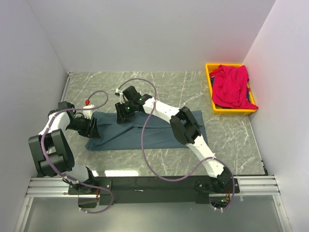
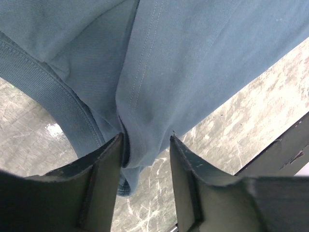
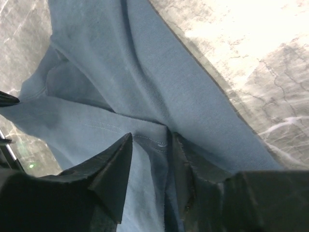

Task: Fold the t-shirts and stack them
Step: Fold the tshirt

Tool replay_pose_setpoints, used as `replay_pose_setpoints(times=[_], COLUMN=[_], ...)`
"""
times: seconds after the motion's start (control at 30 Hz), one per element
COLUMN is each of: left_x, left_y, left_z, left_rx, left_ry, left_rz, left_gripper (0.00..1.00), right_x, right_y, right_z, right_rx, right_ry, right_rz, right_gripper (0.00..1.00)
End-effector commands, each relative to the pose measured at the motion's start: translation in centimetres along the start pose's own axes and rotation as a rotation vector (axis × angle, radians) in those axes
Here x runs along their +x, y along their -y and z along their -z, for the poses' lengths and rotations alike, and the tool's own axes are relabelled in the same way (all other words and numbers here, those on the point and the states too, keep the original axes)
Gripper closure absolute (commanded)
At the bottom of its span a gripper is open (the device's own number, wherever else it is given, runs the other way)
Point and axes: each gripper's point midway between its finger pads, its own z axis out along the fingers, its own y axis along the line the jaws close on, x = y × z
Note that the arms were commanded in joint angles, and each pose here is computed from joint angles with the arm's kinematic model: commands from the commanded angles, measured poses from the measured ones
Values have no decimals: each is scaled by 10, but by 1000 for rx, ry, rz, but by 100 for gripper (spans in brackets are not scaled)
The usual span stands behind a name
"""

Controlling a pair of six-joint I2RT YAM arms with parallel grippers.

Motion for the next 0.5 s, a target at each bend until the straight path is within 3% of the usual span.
replay_pose_setpoints(times=[0.0,0.13,0.33,0.47], left_x=[0,2,-7,-17], left_y=[-2,-4,-15,-22], left_z=[-1,-2,1,4], left_rx=[2,-8,-61,-80], left_ry=[7,-3,11,21], left_rz=[-7,0,3,-12], left_gripper=[52,62,83,90], right_x=[0,-1,-3,-1], right_y=[-17,-26,-42,-47], right_z=[2,7,26,44], right_rx=[-58,-94,-135,-139], right_ry=[-7,-6,-1,14], right_rz=[11,16,23,34], right_gripper=[56,65,100,100])
